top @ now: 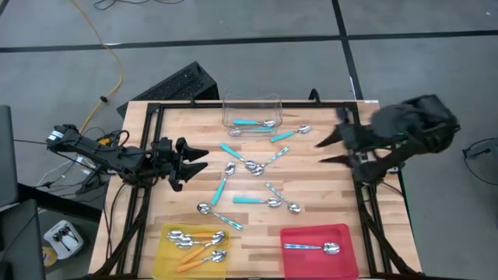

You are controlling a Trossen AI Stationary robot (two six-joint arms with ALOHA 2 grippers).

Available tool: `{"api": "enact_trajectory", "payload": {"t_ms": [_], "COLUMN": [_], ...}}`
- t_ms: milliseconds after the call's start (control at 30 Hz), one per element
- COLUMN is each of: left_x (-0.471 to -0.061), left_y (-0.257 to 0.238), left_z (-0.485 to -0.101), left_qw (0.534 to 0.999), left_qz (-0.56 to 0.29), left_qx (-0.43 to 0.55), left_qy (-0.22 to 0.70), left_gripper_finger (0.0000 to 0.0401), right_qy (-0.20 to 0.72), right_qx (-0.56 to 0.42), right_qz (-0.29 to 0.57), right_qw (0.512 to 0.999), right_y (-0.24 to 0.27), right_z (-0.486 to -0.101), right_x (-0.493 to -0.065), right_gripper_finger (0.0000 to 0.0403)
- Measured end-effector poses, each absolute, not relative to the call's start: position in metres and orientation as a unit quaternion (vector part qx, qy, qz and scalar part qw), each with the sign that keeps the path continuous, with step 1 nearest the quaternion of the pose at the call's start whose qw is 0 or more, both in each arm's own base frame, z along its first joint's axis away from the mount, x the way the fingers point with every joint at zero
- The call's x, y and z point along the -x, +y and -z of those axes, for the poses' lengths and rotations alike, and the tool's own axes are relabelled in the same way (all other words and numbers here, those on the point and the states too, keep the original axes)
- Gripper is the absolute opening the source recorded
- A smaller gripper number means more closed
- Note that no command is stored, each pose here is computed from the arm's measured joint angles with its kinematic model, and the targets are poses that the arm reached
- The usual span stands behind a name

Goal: Sort silverware by color (type)
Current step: Put the white and blue spoon into the red bin

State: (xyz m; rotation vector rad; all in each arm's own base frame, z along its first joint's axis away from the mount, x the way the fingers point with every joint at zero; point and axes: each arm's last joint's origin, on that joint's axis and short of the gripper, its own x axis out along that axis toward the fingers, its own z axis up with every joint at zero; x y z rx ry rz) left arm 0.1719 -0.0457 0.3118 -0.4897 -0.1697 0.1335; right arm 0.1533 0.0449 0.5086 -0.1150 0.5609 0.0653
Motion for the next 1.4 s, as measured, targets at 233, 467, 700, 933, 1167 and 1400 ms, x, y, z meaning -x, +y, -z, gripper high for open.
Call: {"api": "enact_trajectory", "payload": {"t_ms": [233, 467, 700, 933, 1167, 1400], "left_x": [-0.172, -0.172, -0.172, -0.172, -0.175, -0.180], "left_y": [-0.045, -0.045, -0.045, -0.045, -0.046, -0.048], "left_z": [-0.311, -0.311, -0.310, -0.309, -0.306, -0.302], "left_qw": [0.965, 0.965, 0.968, 0.969, 0.970, 0.971], "left_qz": [-0.072, -0.075, -0.077, -0.084, -0.087, -0.088], "left_qx": [0.241, 0.237, 0.227, 0.223, 0.219, 0.218], "left_qy": [-0.081, -0.081, -0.078, -0.070, -0.062, -0.053], "left_gripper_finger": [0.0238, 0.0238, 0.0238, 0.0238, 0.0238, 0.0238], "right_qy": [0.224, 0.174, 0.110, 0.049, 0.012, 0.000], "right_qx": [0.010, -0.010, 0.010, -0.005, -0.046, -0.062], "right_qz": [-0.006, -0.031, -0.043, -0.048, -0.048, -0.049], "right_qw": [0.975, 0.984, 0.993, 0.998, 0.998, 0.997], "right_y": [0.046, 0.051, 0.056, 0.053, 0.044, 0.041], "right_z": [-0.457, -0.393, -0.347, -0.313, -0.297, -0.284], "right_x": [-0.121, -0.120, -0.129, -0.122, -0.106, -0.100], "right_gripper_finger": [0.0201, 0.0201, 0.0201, 0.0201, 0.0201, 0.0201]}}
